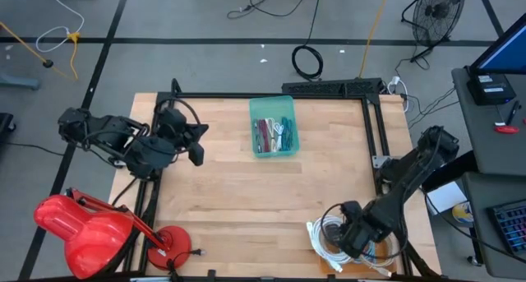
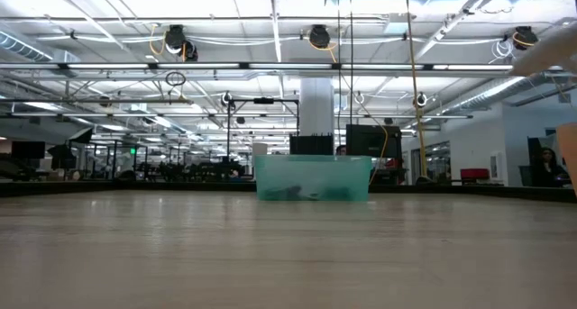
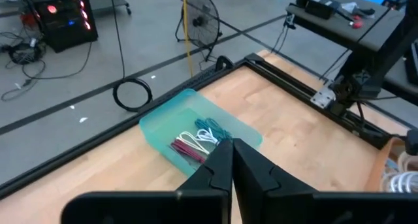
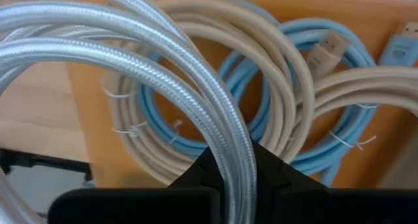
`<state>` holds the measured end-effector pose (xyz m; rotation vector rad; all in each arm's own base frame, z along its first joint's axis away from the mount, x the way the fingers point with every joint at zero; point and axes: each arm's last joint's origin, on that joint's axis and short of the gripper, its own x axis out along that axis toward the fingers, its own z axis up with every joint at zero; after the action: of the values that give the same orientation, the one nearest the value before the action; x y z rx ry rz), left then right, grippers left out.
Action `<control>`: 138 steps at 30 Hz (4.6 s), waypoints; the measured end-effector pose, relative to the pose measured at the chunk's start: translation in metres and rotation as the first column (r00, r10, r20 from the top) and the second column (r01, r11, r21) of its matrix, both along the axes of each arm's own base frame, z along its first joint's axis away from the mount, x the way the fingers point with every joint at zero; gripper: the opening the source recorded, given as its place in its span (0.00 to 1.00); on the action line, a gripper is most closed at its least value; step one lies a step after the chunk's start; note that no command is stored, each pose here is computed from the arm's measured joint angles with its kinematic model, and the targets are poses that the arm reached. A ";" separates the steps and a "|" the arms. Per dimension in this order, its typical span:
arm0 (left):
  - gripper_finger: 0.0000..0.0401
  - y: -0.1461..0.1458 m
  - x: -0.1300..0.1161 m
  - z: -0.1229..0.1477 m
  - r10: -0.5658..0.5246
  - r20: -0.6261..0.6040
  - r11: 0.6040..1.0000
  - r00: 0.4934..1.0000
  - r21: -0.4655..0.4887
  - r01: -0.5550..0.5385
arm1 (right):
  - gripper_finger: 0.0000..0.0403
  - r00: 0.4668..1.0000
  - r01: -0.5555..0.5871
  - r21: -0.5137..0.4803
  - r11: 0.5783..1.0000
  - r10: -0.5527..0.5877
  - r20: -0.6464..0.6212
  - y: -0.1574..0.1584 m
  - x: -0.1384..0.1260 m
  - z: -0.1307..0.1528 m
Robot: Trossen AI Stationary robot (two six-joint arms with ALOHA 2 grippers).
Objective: Pick & Place USB Port
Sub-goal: Put the white charger cable into the orange bin, then return to Home Position
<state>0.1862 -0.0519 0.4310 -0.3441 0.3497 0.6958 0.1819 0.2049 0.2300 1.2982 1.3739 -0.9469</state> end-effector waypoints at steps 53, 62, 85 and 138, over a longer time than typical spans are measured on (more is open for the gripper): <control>0.06 -0.017 0.025 -0.017 -0.045 -0.058 0.997 0.997 -0.062 0.041 | 0.30 0.991 -0.085 -0.092 0.992 0.075 -0.107 0.001 -0.022 -0.003; 0.01 -0.021 0.034 -0.021 -0.056 -0.079 0.998 0.995 -0.035 0.054 | 0.25 0.989 -0.045 -0.067 0.997 0.054 0.141 -0.023 -0.035 0.040; 0.03 -0.018 0.066 0.008 -0.009 0.302 0.992 0.953 -0.116 0.046 | 0.00 0.354 -0.143 -0.798 0.585 0.783 0.511 -0.086 -0.034 0.127; 0.02 -0.026 0.175 -0.046 -0.228 0.418 0.849 0.879 -0.357 0.390 | 0.00 -0.370 -0.246 -0.758 0.604 0.664 0.649 -0.036 -0.043 -0.007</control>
<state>0.3616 -0.0778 0.3852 -0.8099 0.1961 0.2091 0.1392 0.1691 0.2232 0.5316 0.2545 0.6053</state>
